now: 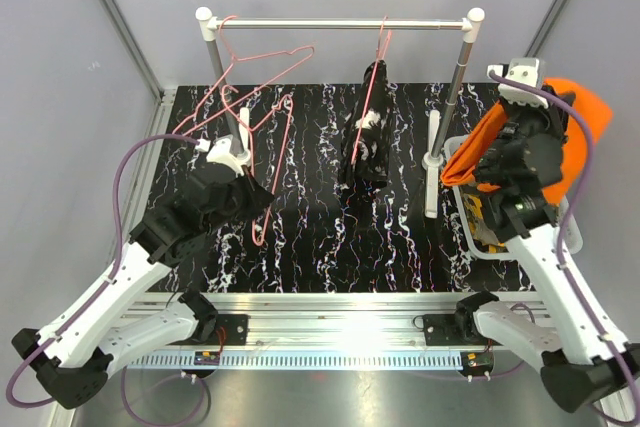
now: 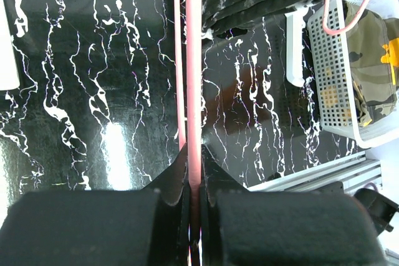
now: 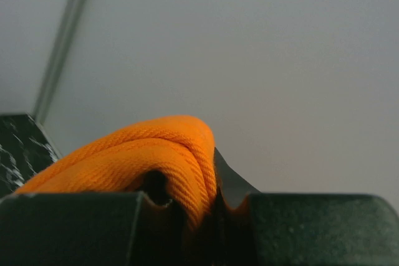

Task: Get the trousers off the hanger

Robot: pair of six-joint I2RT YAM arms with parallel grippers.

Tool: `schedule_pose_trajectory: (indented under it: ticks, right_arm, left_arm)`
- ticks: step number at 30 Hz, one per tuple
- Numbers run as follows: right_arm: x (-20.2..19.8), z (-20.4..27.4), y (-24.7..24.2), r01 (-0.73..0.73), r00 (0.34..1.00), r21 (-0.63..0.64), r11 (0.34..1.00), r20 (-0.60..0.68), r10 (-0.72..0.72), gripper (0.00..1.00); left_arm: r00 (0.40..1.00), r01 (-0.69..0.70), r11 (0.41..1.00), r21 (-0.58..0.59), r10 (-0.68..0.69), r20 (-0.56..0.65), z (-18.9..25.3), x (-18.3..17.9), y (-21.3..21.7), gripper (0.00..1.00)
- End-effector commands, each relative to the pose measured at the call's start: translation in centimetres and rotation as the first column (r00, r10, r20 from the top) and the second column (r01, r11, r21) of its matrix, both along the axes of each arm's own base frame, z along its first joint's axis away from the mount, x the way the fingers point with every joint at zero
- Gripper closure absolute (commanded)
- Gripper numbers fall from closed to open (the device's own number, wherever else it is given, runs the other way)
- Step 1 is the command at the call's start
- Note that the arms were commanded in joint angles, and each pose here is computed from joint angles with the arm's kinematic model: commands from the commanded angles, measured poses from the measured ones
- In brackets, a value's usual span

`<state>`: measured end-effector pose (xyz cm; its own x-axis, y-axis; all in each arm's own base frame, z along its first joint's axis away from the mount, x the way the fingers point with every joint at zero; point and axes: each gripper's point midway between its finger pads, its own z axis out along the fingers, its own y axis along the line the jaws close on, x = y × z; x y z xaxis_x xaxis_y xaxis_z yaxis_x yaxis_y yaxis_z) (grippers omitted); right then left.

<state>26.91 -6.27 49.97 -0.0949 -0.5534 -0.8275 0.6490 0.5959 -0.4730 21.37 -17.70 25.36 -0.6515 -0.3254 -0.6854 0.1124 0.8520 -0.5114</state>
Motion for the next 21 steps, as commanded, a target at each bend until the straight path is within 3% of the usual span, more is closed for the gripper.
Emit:
schedule_pose_trajectory:
  ticks: [1,6,13,17,21]
  right_arm:
    - [-2.2,-1.5,-4.9,0.18,0.971,0.122,0.976,0.137,-0.196,1.0]
    - [-5.5,-4.1,-8.9,0.4,0.9,0.104,0.91,0.143,-0.412,1.0]
    - [-6.7,-5.3,-8.9,0.409,0.912,-0.09,0.908,0.019,-0.409,1.0]
    - [-10.0,-3.4,-9.3,0.458,0.889,-0.12,0.881,0.052,-0.455,1.0]
    - [-10.7,-2.2,-9.1,0.457,0.887,-0.208,0.865,0.035,-0.46,1.0]
  left_arm:
    - [0.998,0.032,0.999,-0.016,-0.032,0.049,0.9,0.2,-0.5,1.0]
    - [0.996,0.08,0.997,0.007,-0.08,0.045,0.0,-0.3,-0.7,1.0]
    - [0.985,0.168,0.986,0.015,-0.168,0.047,-2.1,-1.3,-1.3,1.0]
    - [0.977,0.208,0.977,0.035,-0.21,0.038,-3.6,-1.7,-1.5,1.0]
    - [0.971,0.232,0.97,0.068,-0.235,0.032,-4.5,-1.7,-1.5,1.0]
